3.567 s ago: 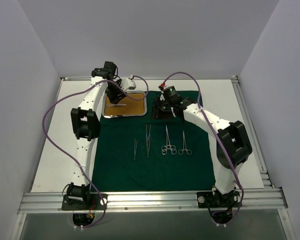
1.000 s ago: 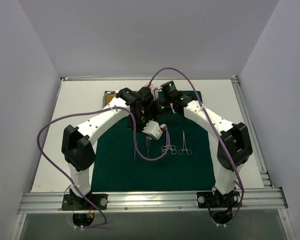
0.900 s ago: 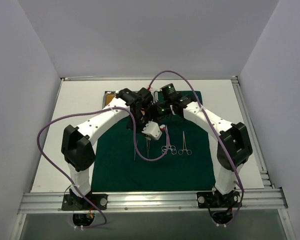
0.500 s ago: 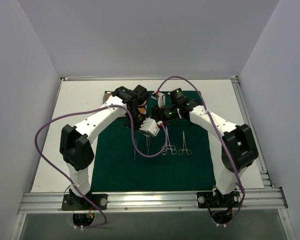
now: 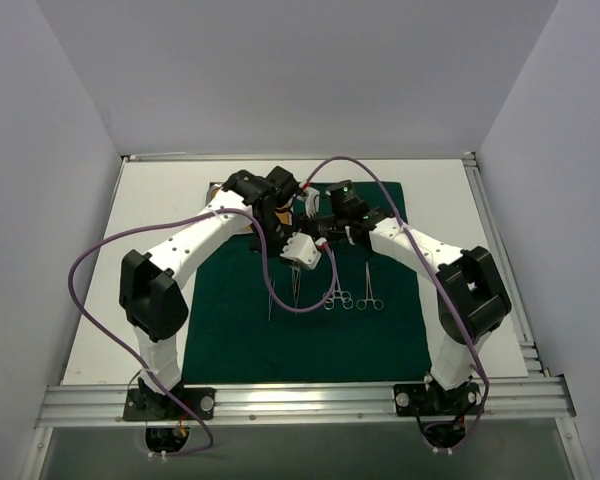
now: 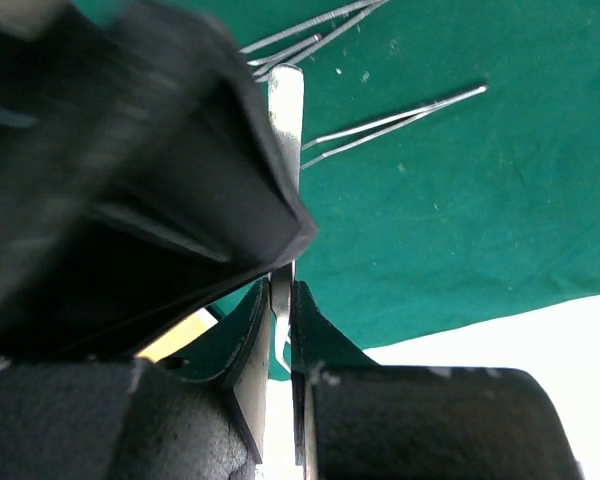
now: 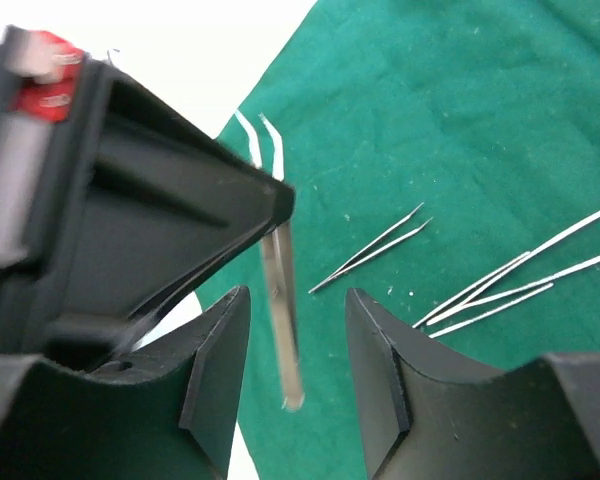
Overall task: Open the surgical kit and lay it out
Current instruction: Place the medical item in the surgical kit.
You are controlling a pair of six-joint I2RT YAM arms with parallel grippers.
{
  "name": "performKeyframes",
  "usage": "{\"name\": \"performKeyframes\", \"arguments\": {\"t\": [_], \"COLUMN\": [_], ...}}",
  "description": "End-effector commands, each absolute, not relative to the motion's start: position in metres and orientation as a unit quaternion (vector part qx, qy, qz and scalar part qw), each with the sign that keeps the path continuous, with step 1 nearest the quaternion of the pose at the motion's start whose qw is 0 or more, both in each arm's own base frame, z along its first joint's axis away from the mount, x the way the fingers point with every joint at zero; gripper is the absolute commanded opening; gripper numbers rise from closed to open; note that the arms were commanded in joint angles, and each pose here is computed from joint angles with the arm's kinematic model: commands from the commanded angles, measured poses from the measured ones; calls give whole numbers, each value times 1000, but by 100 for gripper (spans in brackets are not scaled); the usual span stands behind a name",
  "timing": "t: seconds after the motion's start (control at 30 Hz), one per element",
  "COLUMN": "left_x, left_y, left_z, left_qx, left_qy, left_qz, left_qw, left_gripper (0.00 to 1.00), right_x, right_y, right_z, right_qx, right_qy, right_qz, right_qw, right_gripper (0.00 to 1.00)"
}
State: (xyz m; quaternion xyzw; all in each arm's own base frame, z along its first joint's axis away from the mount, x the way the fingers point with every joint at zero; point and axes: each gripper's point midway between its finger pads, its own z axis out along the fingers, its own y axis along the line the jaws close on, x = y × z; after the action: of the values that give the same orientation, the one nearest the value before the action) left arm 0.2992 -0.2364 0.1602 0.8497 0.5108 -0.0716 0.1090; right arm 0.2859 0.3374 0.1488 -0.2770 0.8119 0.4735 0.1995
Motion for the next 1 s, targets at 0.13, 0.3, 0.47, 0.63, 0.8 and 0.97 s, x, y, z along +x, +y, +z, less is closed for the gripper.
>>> {"name": "performKeyframes", "arguments": {"t": [0.13, 0.3, 0.47, 0.63, 0.8, 0.97], "left_x": [300, 306, 303, 304, 309, 335], "left_y": [-244, -239, -242, -246, -243, -238], "left_z": [182, 182, 181, 181, 182, 197], "left_qx": [841, 829, 832, 824, 807, 749], "left_qy": [512, 528, 523, 535, 559, 622], "left_qz": [-95, -107, -115, -121, -113, -114], "left_qw": [146, 152, 149, 146, 151, 198], "left_gripper": [2, 2, 2, 2, 49, 87], "right_x": [287, 282, 291, 296, 298, 310], "right_y": [342, 340, 344, 345, 337, 326], "right_z": [132, 133, 142, 140, 134, 141], "right_qx": [-287, -279, -275, -271, -257, -234], "right_qy": [817, 814, 809, 814, 822, 821], "right_qz": [461, 471, 476, 469, 461, 465], "right_qw": [193, 194, 208, 211, 214, 234], "right_gripper": [39, 29, 13, 0, 0, 0]}}
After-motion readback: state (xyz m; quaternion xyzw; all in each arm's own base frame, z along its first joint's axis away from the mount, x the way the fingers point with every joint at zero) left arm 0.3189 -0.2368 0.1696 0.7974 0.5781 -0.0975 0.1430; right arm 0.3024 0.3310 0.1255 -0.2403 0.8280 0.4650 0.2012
